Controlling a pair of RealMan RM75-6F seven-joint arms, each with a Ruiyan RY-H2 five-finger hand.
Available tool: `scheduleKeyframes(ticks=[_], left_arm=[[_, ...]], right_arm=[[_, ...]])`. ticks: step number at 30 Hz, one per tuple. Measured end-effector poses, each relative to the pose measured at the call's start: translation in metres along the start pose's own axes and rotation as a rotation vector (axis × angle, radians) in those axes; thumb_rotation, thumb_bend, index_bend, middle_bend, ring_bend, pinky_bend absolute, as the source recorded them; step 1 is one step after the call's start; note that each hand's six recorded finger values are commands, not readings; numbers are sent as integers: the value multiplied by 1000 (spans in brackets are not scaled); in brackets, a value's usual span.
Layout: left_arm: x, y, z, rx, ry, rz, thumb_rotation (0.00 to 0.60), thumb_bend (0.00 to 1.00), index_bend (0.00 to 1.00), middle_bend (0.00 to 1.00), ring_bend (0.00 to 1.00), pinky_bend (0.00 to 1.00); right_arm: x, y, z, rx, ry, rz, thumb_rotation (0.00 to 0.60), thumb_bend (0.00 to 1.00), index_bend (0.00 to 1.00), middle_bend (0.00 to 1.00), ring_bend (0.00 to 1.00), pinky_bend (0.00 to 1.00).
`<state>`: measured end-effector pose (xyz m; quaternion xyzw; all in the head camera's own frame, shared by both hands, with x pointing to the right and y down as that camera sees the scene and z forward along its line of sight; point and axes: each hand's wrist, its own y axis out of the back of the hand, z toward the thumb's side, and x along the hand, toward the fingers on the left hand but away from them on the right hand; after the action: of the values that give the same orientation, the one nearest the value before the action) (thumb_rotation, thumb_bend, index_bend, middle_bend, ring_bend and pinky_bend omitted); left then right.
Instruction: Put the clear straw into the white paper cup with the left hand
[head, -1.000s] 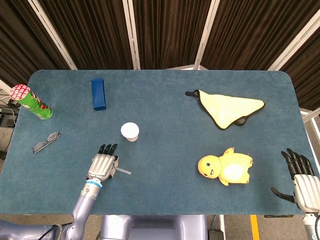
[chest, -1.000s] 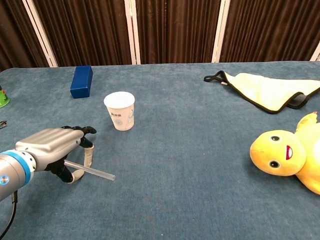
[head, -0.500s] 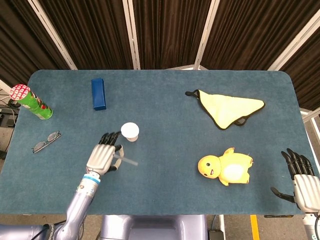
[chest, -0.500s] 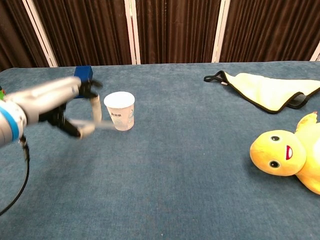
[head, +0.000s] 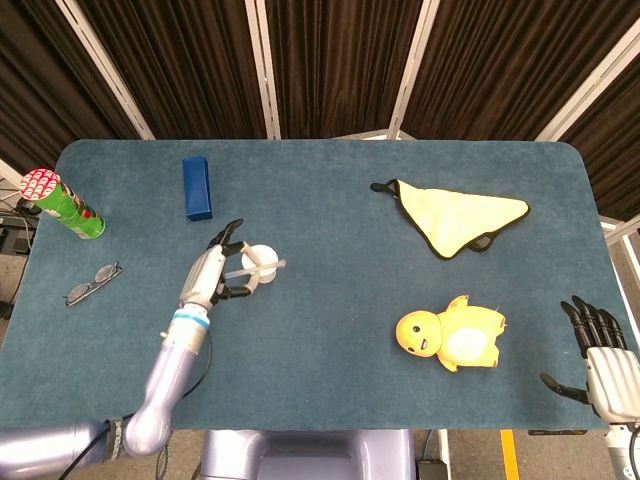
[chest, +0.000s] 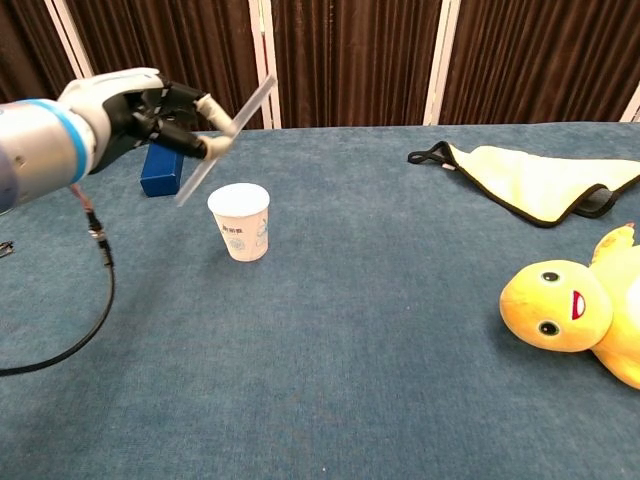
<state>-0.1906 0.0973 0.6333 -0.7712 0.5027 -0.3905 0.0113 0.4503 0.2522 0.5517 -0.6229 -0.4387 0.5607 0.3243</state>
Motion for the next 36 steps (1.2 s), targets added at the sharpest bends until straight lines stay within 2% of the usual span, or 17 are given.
scheduleKeyframes(ticks=[3,9,25,30,36], left_arm=[[12,0,4,-79,4,1,600,454,532,0,0,0],[30,-1,8,-134,-10,6,600,453,533,0,0,0],[49,-23,-5,-160,-4,-43,600,454,523,0,0,0],[50,-23,-8,-174,-6,-44,600,454,505,0,0,0],[48,-12,-19,-186,2,-24,600,444,422,0,0,0]], right_arm=[[-1,0,0,0,-3,2,600,77,0,0,0,0],[-4,0,1,4,-10,4,600,81,0,0,0,0],[-6,0,1,4,-20,0,600,87,0,0,0,0],[-5,0,1,3,-21,0,600,88,0,0,0,0],[-4,0,1,3,-21,-1,600,88,0,0,0,0]])
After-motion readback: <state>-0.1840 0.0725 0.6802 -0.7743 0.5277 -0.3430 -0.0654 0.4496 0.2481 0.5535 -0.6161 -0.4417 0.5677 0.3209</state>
